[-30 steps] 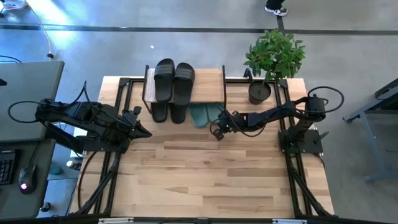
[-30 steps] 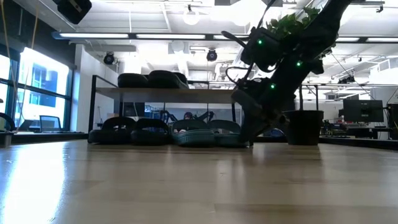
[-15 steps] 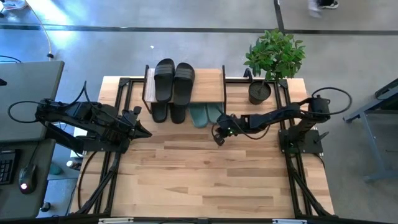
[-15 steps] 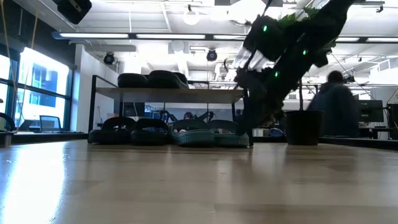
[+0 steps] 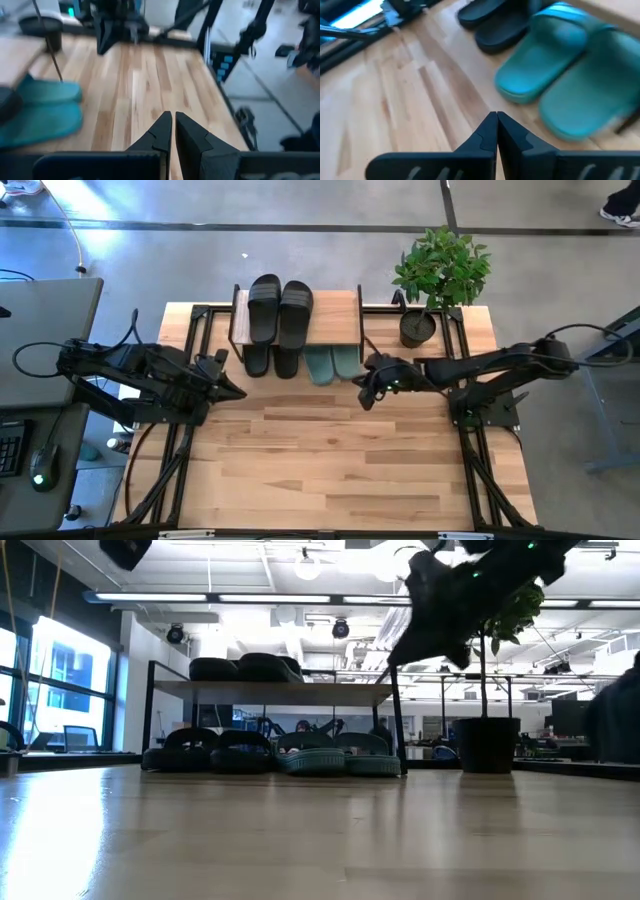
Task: Pick and place slides into the shelf
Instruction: Put the blue slide under the shelf
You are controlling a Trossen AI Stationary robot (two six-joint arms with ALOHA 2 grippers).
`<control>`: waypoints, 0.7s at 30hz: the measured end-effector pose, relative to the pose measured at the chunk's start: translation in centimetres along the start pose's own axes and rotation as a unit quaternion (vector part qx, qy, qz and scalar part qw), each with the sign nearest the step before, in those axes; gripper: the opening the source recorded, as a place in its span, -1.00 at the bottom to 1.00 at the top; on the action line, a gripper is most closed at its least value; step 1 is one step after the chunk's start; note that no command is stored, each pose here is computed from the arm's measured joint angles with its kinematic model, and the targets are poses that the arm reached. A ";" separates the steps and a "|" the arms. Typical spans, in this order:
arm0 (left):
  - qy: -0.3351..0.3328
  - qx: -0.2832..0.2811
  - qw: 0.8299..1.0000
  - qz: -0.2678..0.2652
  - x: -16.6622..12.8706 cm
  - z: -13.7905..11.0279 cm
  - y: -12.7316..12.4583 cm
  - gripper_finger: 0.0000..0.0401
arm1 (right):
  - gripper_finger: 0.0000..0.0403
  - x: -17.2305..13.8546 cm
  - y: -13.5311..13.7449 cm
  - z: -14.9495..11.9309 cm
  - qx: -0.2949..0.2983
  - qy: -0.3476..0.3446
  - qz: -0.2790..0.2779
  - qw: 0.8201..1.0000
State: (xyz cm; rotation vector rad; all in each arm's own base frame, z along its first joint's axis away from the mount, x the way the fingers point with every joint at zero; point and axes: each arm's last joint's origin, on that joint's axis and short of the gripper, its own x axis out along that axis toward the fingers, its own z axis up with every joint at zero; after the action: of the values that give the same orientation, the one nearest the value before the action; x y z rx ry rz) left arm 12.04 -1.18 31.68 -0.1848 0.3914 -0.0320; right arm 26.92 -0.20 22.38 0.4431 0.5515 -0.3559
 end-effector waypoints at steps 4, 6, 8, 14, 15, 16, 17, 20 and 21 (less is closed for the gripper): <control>-0.064 -0.009 0.998 -0.012 0.1 1.3 -0.3 -0.94 | -1.00 -1.8 -0.1 -0.3 0.003 0.004 -0.037 0.999; -0.091 -0.016 0.996 -0.017 0.2 1.9 -0.4 -0.94 | -1.00 -2.3 -0.2 -0.4 0.002 0.006 -0.047 0.999; -0.114 -0.019 0.993 -0.010 0.3 2.3 -0.4 -0.94 | -1.00 -2.8 -0.1 -0.6 0.001 0.011 -0.054 0.998; -0.129 -0.034 0.991 0.003 0.6 2.7 -0.4 -0.94 | -1.00 -3.1 0.1 -1.1 0.000 0.024 -0.058 0.998; -0.125 -0.034 0.992 0.005 0.9 2.7 -0.4 -0.94 | -1.00 -3.1 0.0 -1.1 0.002 0.027 -0.059 0.998; -0.128 -0.034 0.991 0.007 1.2 2.8 -0.4 -0.94 | -1.00 -3.1 0.0 -1.2 0.004 0.029 -0.061 0.998; -0.135 -0.032 0.990 0.013 1.4 3.0 -0.4 -0.94 | -1.00 -3.1 0.0 -1.2 0.005 0.029 -0.062 0.998; -0.126 -0.035 0.991 0.029 2.5 3.0 -0.4 -0.94 | -1.00 -3.1 -0.1 -1.1 0.006 0.023 -0.069 0.997; -0.119 -0.041 0.992 0.032 2.9 3.0 -0.4 -0.94 | -1.00 -3.1 -0.1 -1.1 0.006 0.022 -0.071 0.997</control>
State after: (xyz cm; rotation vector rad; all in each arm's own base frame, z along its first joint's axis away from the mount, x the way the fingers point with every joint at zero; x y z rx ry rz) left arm 15.84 -1.23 33.35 -0.2550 0.1613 0.0691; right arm 23.95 0.92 23.28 0.4244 0.6257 -0.4858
